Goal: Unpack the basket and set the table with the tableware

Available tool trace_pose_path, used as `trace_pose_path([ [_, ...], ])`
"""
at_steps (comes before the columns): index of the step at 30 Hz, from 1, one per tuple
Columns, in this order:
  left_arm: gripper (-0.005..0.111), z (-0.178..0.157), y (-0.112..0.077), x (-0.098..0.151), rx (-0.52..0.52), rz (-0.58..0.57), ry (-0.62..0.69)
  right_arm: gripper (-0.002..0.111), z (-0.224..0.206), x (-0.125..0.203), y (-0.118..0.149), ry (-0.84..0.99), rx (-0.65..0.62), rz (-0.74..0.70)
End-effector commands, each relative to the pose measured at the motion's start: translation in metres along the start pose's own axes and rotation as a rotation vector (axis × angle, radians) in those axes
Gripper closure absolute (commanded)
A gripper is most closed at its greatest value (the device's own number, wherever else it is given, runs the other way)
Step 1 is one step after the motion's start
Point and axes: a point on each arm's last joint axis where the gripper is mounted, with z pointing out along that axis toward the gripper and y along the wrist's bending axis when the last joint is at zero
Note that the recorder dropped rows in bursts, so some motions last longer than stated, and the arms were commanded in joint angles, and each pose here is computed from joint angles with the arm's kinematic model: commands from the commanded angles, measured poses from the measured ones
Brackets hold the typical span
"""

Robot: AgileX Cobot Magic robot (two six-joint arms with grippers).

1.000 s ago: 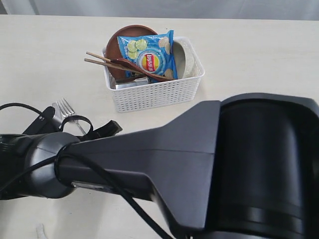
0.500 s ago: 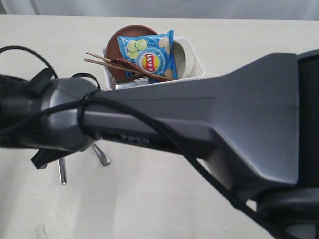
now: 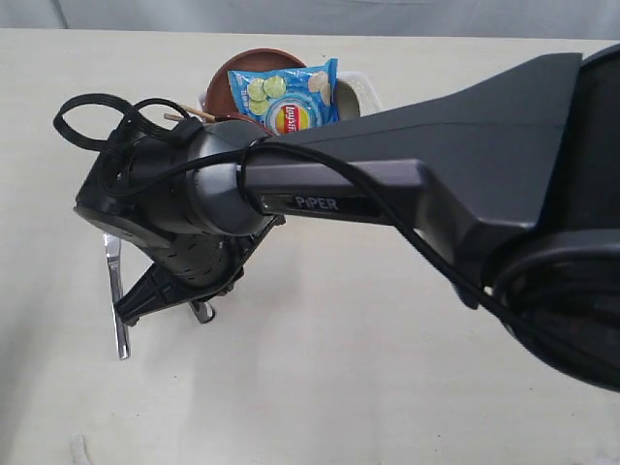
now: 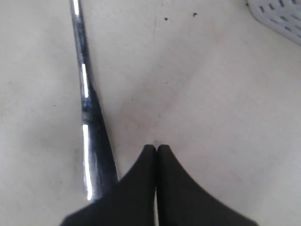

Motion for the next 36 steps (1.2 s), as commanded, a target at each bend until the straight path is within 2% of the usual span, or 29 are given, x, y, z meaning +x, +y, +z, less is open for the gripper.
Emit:
trace_pose_path([
  [1, 0.107, -0.002, -0.002, -0.002, 0.019, 0.003, -0.016, 0.109, -0.002, 0.004, 0.009, -0.008, -0.025, -0.026],
  [12, 0.107, -0.002, -0.003, -0.001, 0.030, 0.007, -0.007, 0.109, 0.014, 0.012, 0.022, 0.032, -0.014, -0.049],
  [20, 0.107, -0.002, -0.003, -0.002, 0.035, 0.007, -0.014, 0.109, 0.001, 0.011, 0.021, 0.017, -0.045, -0.041],
  [27, 0.107, -0.002, -0.003, -0.002, 0.034, 0.007, -0.012, 0.109, -0.009, 0.005, 0.013, -0.030, -0.014, -0.061],
  [36, 0.107, -0.002, -0.003, -0.002, 0.034, 0.007, -0.012, 0.109, -0.004, -0.008, -0.007, -0.057, -0.019, -0.014],
])
